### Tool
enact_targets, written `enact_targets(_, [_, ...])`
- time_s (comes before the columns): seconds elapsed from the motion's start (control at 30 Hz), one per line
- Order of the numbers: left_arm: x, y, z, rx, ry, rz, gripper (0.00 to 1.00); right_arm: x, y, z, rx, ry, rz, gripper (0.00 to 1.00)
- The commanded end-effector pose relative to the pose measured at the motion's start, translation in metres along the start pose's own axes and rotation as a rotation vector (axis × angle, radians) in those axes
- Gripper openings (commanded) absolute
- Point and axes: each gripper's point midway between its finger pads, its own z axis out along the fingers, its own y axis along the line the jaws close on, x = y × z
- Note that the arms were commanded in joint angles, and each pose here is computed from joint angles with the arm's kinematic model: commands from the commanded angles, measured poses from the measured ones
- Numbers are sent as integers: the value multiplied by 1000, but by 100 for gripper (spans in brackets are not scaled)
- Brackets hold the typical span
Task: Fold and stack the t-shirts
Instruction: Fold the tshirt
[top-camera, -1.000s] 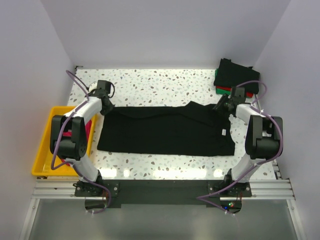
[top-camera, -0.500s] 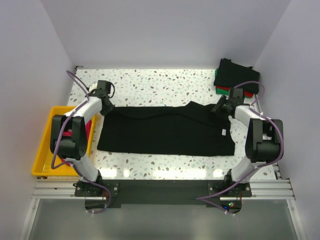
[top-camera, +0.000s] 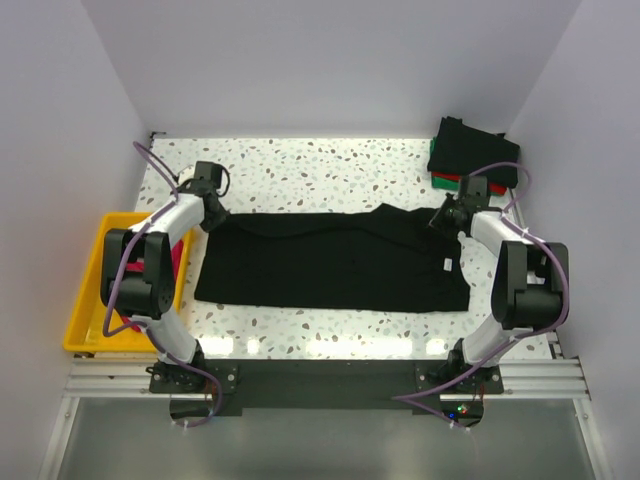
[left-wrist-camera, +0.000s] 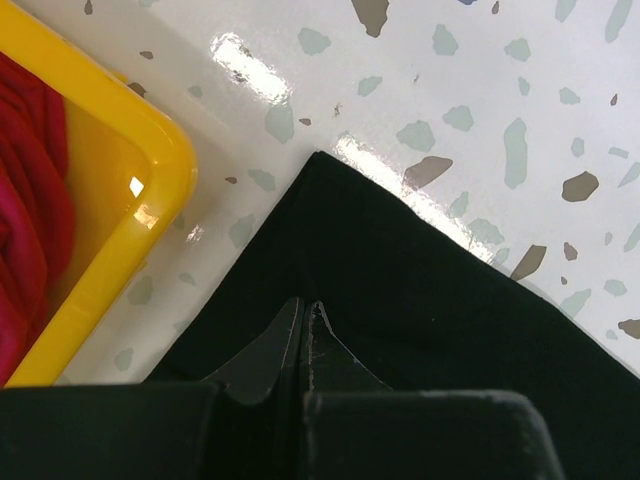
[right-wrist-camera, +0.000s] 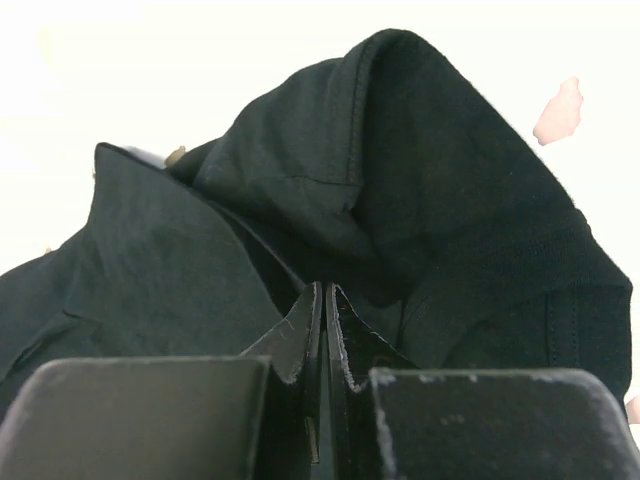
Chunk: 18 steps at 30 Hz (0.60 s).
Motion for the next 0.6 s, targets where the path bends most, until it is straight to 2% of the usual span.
enact_targets(0.0, [-10,-4,0,21,-31,-31,0,-13,13,-14,-36,-41,-28,2])
enact_targets(0.2, [-12,-4,-3,26,-38,-34,0,-18,15,-22,-37,-58,-34,0])
enact_targets(0.57, [-18,0,-12,17,-59,-39,0,-37,27,-81,-50,-149,-80,0])
